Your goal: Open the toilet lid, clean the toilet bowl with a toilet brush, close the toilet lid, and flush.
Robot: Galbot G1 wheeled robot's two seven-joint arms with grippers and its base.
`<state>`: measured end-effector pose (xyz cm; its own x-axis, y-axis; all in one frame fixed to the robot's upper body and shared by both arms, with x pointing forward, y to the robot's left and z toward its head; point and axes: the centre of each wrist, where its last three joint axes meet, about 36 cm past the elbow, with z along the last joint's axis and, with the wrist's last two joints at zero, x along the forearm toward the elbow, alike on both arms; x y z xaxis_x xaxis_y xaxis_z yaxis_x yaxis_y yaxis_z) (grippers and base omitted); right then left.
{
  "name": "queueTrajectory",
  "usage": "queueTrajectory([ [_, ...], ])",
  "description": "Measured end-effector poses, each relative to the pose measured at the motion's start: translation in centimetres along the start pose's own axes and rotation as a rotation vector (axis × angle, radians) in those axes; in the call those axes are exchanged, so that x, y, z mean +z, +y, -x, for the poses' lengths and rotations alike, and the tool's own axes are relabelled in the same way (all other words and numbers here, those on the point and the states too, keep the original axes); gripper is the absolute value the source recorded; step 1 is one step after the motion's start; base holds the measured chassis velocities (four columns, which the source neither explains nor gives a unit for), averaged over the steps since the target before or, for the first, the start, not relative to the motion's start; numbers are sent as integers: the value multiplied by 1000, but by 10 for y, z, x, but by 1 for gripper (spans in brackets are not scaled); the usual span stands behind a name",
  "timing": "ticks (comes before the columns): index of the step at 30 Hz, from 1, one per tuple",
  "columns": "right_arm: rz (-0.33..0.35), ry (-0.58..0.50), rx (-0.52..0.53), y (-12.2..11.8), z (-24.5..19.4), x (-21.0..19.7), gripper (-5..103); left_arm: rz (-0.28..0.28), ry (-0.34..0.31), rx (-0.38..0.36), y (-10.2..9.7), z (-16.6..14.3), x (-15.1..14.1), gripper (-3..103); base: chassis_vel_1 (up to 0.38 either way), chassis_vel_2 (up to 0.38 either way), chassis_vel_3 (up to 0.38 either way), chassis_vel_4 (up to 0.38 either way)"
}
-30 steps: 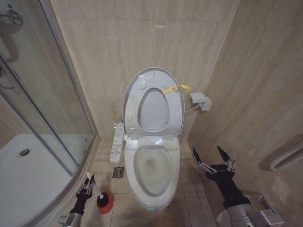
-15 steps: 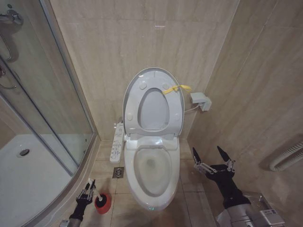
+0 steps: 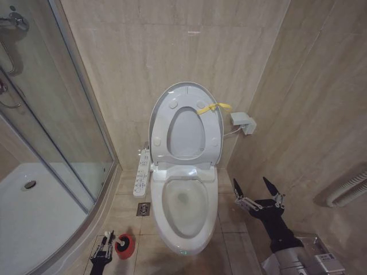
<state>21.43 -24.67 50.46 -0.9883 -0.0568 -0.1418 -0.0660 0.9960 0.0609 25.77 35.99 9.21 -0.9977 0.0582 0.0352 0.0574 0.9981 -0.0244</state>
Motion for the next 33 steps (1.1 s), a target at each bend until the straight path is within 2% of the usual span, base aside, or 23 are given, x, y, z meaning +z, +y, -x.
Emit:
queueTrajectory([
  [14,0,0,0,0,0,0,100,-4,-41,24,-6,4,-15,19,0,0,0,0],
  [21,0,0,0,0,0,0,100,6,-28,34,-2,-3,-14,19,0,0,0,0],
  [22,0,0,0,0,0,0,100,8,-21,37,0,-5,-12,39,0,0,0,0],
  [28,0,0,0,0,0,0,100,17,-14,53,5,-7,-13,39,0,0,0,0],
  [29,0,0,0,0,0,0,100,19,-20,58,5,-7,-15,66,0,0,0,0],
  [33,0,0,0,0,0,0,100,19,-53,70,3,-7,-26,66,0,0,0,0],
])
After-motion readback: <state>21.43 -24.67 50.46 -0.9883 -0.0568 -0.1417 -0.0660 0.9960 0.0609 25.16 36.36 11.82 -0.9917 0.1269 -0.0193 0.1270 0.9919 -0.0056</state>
